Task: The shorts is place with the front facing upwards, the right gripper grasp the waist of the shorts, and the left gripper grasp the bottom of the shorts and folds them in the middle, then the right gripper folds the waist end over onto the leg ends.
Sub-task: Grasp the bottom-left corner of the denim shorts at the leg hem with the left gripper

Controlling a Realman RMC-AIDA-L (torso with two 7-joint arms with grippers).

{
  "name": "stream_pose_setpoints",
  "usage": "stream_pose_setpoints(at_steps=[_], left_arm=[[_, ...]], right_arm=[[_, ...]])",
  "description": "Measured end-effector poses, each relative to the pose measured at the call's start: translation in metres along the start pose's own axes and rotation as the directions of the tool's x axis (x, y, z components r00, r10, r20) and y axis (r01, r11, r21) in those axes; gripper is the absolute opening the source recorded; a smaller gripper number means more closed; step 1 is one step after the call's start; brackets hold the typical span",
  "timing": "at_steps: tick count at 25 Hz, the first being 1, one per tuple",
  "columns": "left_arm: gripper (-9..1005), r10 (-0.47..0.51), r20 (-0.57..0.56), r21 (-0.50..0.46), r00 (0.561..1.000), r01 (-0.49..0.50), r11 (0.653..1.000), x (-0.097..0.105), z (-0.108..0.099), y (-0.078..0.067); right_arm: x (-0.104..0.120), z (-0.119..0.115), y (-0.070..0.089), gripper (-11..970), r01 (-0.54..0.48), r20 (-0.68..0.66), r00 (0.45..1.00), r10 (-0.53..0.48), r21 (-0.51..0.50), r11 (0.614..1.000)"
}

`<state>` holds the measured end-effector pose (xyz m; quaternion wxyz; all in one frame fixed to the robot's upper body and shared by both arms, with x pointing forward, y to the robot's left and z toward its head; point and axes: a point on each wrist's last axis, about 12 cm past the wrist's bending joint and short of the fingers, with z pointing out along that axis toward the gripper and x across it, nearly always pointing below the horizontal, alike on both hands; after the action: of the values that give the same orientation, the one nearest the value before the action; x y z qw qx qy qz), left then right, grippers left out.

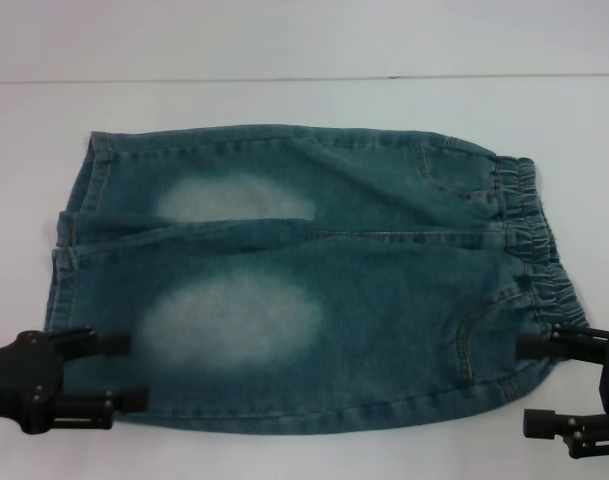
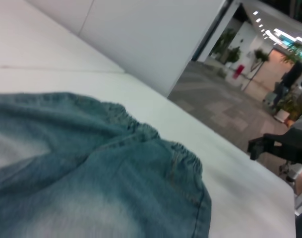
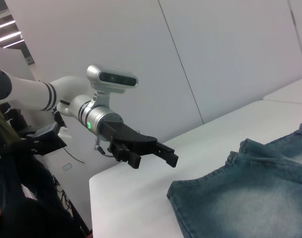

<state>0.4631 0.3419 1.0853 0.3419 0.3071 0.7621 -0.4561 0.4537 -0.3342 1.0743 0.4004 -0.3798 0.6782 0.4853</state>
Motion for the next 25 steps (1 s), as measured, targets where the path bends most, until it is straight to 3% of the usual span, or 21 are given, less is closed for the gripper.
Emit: stream_pose_setpoints(at_steps=[5, 10, 25], left_arm=[[892, -0.127, -0.066, -0.086, 0.990, 0.122, 0.989, -0.005, -0.024, 0.001], [882, -0.254, -0.079, -0.205, 0.964, 0.234, 0.950, -0.001, -0.047, 0.004], [850, -0.325, -0.132, -0.352, 0.936, 0.262, 0.899, 0.010, -0.048, 0.019]], right_arm=[[0.000, 0.001, 0.000, 923, -0.014, -0.001, 1.000, 0.014, -0.003, 1.000], [0.001, 0.003, 0.000, 923, -0.011, 0.001, 1.000, 0.011, -0.004, 1.000], [0.002, 0.009, -0.003, 923, -0.017, -0.003, 1.000, 0.017, 0.014, 1.000]])
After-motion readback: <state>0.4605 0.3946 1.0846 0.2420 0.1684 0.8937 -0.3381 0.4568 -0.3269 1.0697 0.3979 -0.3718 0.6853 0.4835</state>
